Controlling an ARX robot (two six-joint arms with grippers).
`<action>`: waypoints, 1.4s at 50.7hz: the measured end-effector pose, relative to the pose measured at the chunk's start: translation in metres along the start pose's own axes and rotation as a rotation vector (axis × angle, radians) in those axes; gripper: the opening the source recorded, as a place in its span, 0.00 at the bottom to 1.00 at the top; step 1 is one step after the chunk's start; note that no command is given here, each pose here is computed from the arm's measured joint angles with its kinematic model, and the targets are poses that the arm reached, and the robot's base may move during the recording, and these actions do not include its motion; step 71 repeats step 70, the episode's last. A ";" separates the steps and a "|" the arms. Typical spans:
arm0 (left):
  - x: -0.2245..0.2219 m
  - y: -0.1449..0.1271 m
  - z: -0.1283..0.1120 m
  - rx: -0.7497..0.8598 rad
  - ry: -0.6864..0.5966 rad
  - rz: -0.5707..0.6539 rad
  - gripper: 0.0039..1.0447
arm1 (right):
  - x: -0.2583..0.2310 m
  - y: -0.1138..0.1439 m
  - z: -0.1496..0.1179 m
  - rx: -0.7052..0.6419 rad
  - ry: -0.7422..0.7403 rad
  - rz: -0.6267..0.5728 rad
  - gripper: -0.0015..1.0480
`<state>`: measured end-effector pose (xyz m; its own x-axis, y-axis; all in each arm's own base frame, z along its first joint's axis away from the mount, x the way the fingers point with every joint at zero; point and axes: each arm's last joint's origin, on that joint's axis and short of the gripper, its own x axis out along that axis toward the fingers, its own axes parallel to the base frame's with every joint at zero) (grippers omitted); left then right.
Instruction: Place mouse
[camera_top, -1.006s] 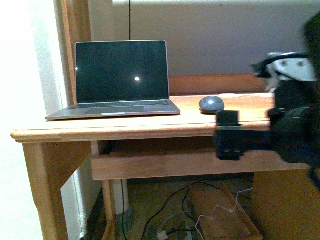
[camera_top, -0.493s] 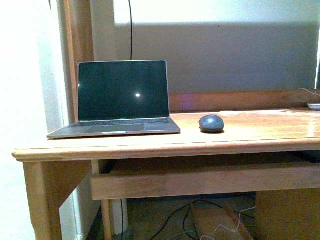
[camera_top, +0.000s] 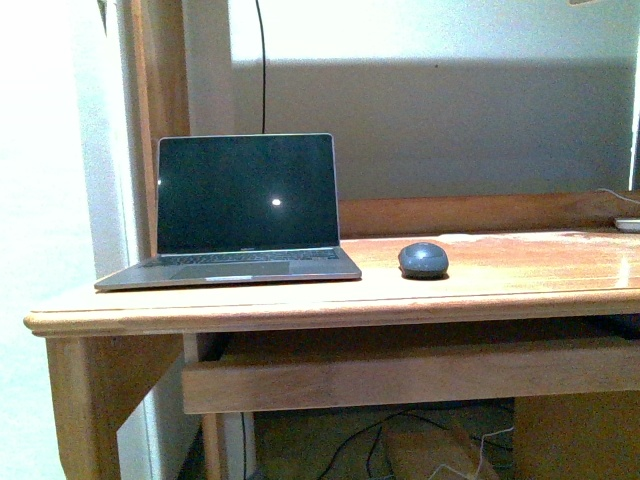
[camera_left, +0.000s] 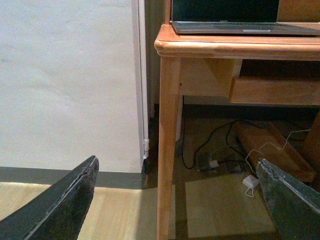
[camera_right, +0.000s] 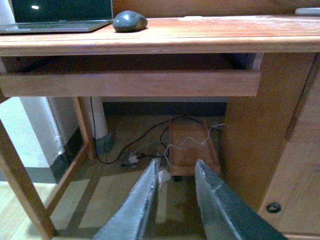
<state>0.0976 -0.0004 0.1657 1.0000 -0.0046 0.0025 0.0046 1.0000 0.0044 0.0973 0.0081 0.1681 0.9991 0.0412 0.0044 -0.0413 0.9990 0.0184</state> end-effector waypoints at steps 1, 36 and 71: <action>0.000 0.000 0.000 0.000 0.000 0.000 0.93 | 0.000 -0.002 0.000 -0.003 -0.001 -0.005 0.22; 0.000 0.000 0.000 0.000 0.000 0.000 0.93 | -0.001 -0.008 0.001 -0.015 -0.006 -0.040 0.55; 0.000 0.000 0.000 0.000 0.000 0.000 0.93 | -0.001 -0.008 0.001 -0.015 -0.006 -0.041 0.93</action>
